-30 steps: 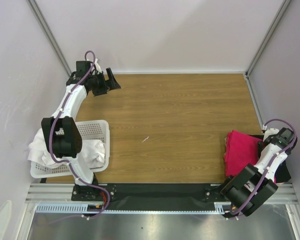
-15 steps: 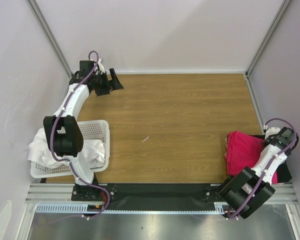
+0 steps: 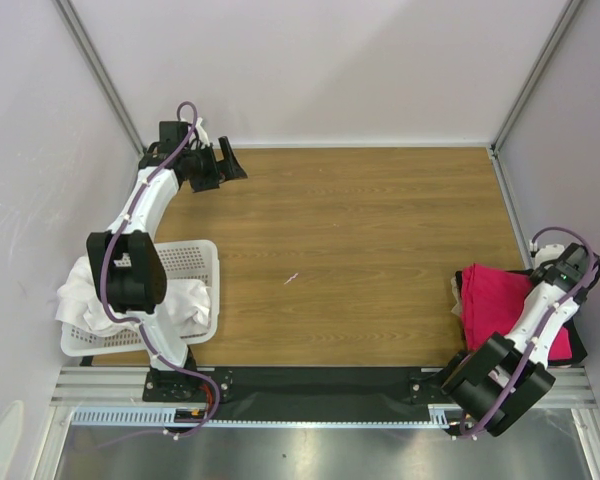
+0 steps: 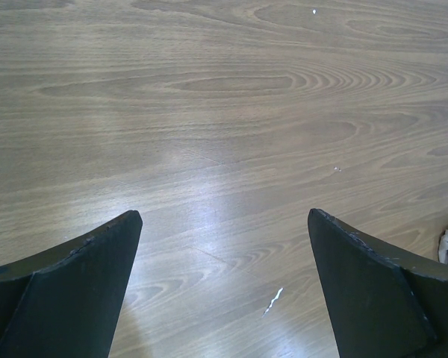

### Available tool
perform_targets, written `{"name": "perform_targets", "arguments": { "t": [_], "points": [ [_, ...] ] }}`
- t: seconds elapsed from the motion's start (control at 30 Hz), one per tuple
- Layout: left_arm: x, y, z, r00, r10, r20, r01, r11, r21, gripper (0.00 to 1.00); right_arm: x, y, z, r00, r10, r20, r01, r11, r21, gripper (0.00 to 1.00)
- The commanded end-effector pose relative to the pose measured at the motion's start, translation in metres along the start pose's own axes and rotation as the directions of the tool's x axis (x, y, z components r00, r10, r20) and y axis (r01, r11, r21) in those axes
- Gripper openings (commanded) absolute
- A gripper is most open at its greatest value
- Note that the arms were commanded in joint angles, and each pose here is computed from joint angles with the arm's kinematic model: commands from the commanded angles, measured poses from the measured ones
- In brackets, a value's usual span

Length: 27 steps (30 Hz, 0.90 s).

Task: Fold and stack the t-shirts
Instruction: Neatly place the folded tshirt to the corner

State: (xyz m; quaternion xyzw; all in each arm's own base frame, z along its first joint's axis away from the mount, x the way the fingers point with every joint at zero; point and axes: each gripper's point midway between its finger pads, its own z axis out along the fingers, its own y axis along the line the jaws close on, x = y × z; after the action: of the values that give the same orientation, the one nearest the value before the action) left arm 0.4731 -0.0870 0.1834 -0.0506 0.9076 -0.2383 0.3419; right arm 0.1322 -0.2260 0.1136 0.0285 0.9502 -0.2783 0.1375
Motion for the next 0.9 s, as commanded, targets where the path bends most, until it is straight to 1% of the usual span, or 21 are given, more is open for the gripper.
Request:
{"name": "perform_targets", "arguments": {
  "t": [0.0,0.17,0.2,0.23,0.27,0.3,0.33,0.4,0.43,0.47,0.5,0.53,0.57,0.6,0.67,0.7,0.73,0.77,0.8,0.83,0.87],
  "points": [
    [-0.019,-0.012,-0.007,0.998,0.042,0.047,-0.044,0.999,0.033,1.00,-0.017,-0.033,-0.009,0.999,-0.028,0.032,0.024,0.994,0.110,0.00],
    [-0.019,-0.014,-0.008,0.998,0.041,0.049,-0.043,0.998,0.035,1.00,-0.017,-0.034,-0.001,0.999,-0.049,0.011,0.047,0.989,0.140,0.00],
    [-0.020,-0.013,-0.008,0.998,0.042,0.051,-0.043,0.999,0.032,1.00,-0.015,-0.035,-0.001,0.999,-0.047,0.005,0.046,0.988,0.148,0.04],
    [-0.018,-0.013,-0.008,0.998,0.040,0.047,-0.041,0.999,0.031,1.00,-0.016,-0.034,-0.001,0.999,-0.053,0.007,0.052,0.988,0.143,0.11],
    [-0.018,-0.013,-0.008,0.998,0.041,0.047,-0.043,0.999,0.031,1.00,-0.017,-0.032,-0.002,0.999,-0.044,0.013,0.041,0.990,0.136,0.23],
    [-0.018,-0.013,-0.008,0.998,0.041,0.047,-0.043,0.999,0.031,1.00,-0.022,-0.029,-0.002,0.999,-0.041,0.036,0.036,0.992,0.120,0.53],
    [-0.018,-0.013,-0.008,0.998,0.041,0.048,-0.043,0.999,0.031,1.00,-0.024,-0.028,-0.006,0.998,-0.033,0.045,0.028,0.994,0.109,0.62],
    [-0.019,-0.014,-0.008,0.998,0.042,0.051,-0.044,0.998,0.033,1.00,-0.035,-0.025,-0.012,0.996,-0.019,0.093,0.011,0.996,0.087,0.72],
    [-0.020,-0.014,-0.009,0.998,0.045,0.054,-0.047,0.998,0.032,1.00,-0.042,-0.028,-0.022,0.992,-0.010,0.125,0.000,0.997,0.079,0.75],
    [-0.021,-0.016,-0.009,0.997,0.047,0.056,-0.049,0.998,0.034,1.00,-0.050,-0.027,-0.029,0.987,0.012,0.163,-0.023,0.998,0.063,0.82],
    [-0.022,-0.016,-0.010,0.997,0.050,0.059,-0.052,0.998,0.034,1.00,-0.065,-0.019,-0.037,0.974,0.013,0.226,-0.017,1.000,0.018,0.85],
    [-0.023,-0.018,-0.012,0.996,0.055,0.063,-0.057,0.998,0.037,1.00,-0.070,-0.013,-0.045,0.968,0.020,0.250,-0.017,1.000,-0.015,0.88],
    [-0.024,-0.018,-0.012,0.996,0.060,0.066,-0.062,0.998,0.034,1.00,-0.085,-0.020,-0.063,0.948,0.038,0.315,-0.036,0.999,-0.010,0.96],
    [-0.026,-0.019,-0.014,0.995,0.063,0.072,-0.066,0.997,0.032,1.00,-0.096,-0.015,-0.074,0.929,0.080,0.362,-0.068,0.997,-0.046,0.99],
    [-0.033,-0.020,-0.020,0.992,0.084,0.091,-0.086,0.996,0.016,1.00,-0.118,-0.009,-0.101,0.877,0.115,0.467,-0.077,0.992,-0.099,1.00],
    [-0.036,-0.020,-0.024,0.991,0.094,0.100,-0.096,0.995,0.009,1.00,-0.133,-0.013,-0.123,0.835,0.133,0.534,-0.086,0.990,-0.111,1.00],
    [-0.044,-0.023,-0.029,0.987,0.110,0.119,-0.111,0.994,0.001,1.00,-0.141,-0.012,-0.137,0.802,0.186,0.568,-0.125,0.981,-0.145,1.00],
    [-0.048,-0.022,-0.035,0.983,0.131,0.131,-0.130,0.991,-0.017,1.00,-0.152,-0.008,-0.153,0.766,0.192,0.613,-0.113,0.980,-0.165,1.00],
    [-0.052,-0.023,-0.040,0.979,0.144,0.143,-0.141,0.990,-0.029,1.00,-0.161,-0.012,-0.178,0.711,0.206,0.672,-0.122,0.978,-0.171,1.00],
    [-0.058,-0.026,-0.047,0.974,0.158,0.163,-0.154,0.987,-0.037,1.00,-0.171,-0.014,-0.194,0.650,0.273,0.709,-0.172,0.962,-0.213,1.00],
    [-0.060,-0.026,-0.052,0.970,0.174,0.167,-0.168,0.985,-0.050,1.00,-0.177,-0.013,-0.209,0.605,0.300,0.738,-0.179,0.954,-0.241,1.00]
  ]
}}
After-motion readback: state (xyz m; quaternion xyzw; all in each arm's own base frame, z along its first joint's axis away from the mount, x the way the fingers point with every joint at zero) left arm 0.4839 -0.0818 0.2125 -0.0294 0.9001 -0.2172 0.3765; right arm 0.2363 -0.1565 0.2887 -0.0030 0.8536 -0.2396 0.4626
